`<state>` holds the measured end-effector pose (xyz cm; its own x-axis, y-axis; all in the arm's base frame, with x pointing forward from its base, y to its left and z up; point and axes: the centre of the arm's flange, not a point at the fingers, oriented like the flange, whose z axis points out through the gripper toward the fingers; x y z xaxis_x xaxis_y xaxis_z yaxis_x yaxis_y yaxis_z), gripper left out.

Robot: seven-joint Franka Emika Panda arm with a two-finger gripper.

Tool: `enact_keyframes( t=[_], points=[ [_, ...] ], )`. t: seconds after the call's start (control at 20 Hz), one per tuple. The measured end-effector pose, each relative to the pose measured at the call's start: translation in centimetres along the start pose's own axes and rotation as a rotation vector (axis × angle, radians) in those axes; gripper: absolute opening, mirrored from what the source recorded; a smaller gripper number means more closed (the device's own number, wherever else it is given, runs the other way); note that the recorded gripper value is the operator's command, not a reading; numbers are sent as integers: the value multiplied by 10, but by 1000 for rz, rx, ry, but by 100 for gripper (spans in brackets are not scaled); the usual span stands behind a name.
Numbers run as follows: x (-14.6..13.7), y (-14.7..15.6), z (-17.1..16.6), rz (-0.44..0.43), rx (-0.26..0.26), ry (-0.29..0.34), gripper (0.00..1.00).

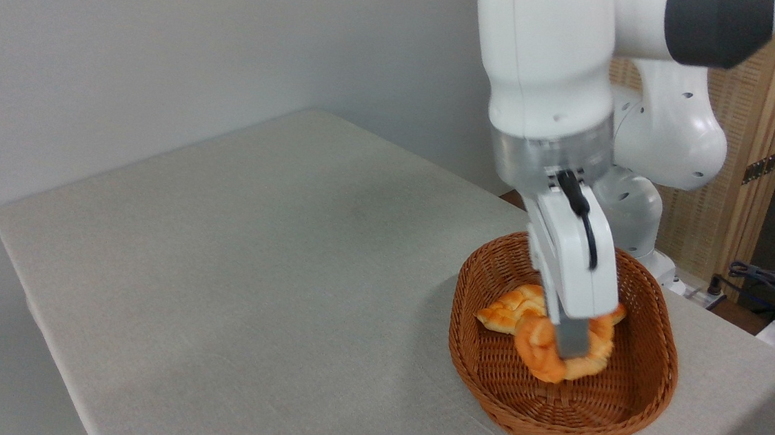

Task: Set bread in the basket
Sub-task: 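Lift the held roll and carry it over the wicker basket, then lower the roll into the basket beside the braided loaf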

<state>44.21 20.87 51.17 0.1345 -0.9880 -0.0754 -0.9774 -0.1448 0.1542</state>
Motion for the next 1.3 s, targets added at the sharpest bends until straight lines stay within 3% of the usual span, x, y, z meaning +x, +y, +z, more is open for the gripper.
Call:
enact_keyframes(
  t=[0.1,0.2,0.4,1.05,1.3],
  points=[
    [-4,4,16,40,-33,5,69],
    [-3,7,31,57,-62,15,75],
    [5,9,49,73,-99,24,99],
    [19,7,47,83,-85,73,100],
    [23,3,33,55,-45,120,100]
  ],
)
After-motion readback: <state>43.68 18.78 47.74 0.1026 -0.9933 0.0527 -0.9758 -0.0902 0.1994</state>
